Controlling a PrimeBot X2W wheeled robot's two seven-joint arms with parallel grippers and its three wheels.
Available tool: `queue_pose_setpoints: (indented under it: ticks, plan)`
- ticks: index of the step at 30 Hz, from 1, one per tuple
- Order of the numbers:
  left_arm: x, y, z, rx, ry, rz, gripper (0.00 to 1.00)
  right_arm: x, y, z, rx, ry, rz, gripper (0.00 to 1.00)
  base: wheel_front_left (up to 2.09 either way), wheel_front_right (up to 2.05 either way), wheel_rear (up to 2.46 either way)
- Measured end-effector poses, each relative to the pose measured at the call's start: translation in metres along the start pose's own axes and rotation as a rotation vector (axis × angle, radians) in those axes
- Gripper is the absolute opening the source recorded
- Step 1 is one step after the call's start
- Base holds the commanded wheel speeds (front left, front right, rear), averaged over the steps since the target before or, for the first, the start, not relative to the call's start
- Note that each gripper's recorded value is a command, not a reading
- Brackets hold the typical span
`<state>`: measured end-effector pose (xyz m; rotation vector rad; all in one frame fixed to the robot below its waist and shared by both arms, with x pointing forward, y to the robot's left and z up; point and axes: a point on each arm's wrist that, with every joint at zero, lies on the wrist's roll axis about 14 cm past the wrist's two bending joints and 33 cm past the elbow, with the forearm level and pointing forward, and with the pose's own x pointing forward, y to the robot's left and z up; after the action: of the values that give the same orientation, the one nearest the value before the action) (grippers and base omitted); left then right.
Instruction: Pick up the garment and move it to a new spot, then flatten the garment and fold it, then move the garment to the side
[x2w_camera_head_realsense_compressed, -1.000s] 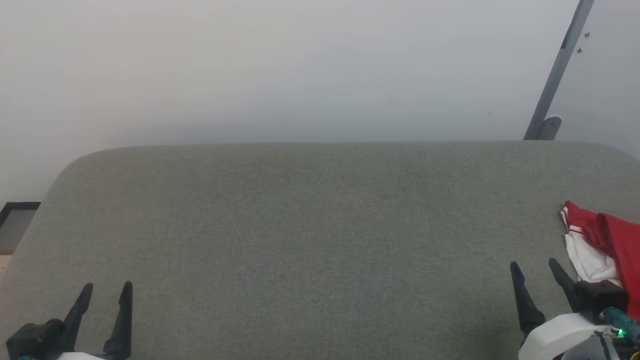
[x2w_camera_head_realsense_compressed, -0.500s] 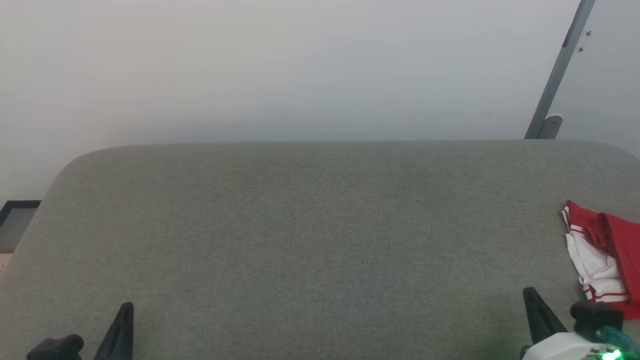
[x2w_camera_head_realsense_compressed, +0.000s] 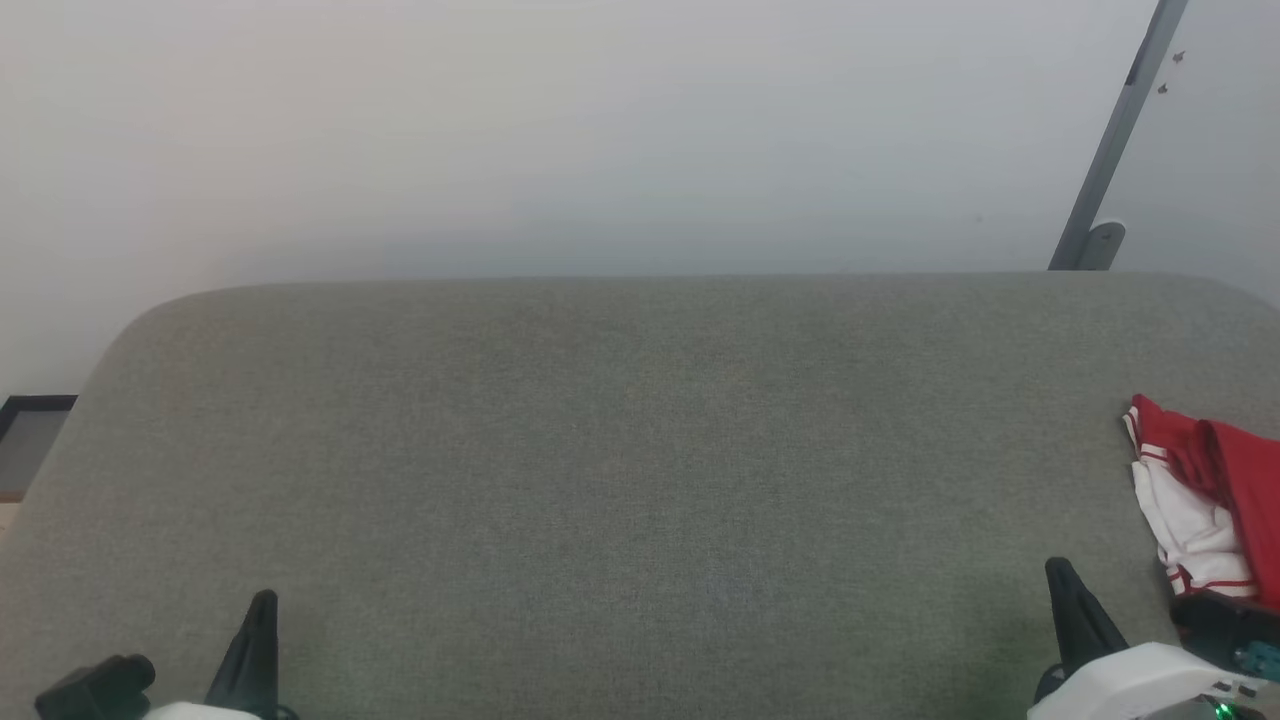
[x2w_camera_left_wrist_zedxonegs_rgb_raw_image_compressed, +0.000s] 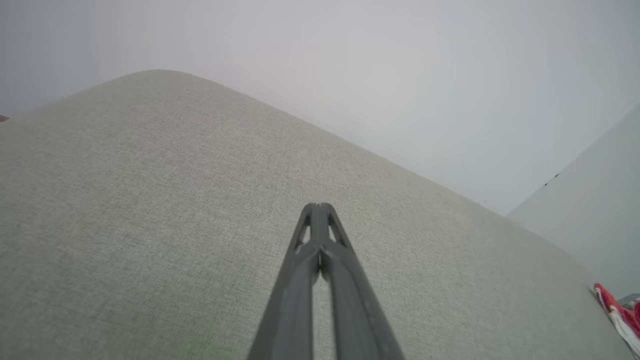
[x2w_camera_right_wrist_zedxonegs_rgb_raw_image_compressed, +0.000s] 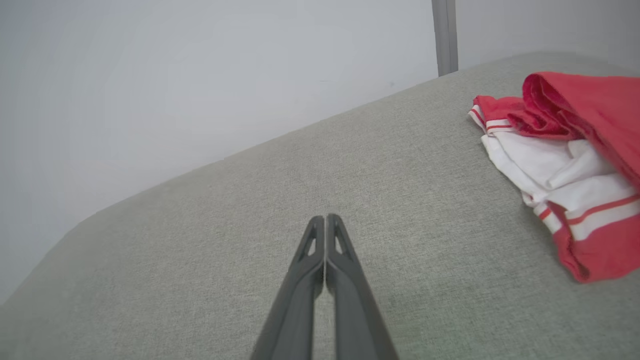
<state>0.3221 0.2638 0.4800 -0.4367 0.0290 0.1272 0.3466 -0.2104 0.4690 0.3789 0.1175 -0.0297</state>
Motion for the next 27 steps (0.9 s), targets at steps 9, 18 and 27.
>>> queue_pose_setpoints:
  ticks: [9,18,27]
  plan:
    - [0.007,-0.005,-0.002,-0.158,0.01,0.013,0.0,0.005,0.003,0.004,0.168,-0.011,-0.002,0.0,0.0,0.0,0.0]
    - [0.013,-0.013,-0.003,-0.294,0.015,0.01,0.0,0.01,0.006,0.01,0.304,-0.022,0.002,0.0,0.0,0.0,0.0]
    - [0.02,-0.021,-0.004,-0.408,0.024,0.006,0.0,0.013,0.008,0.012,0.428,-0.025,0.007,0.0,0.0,0.0,0.0]
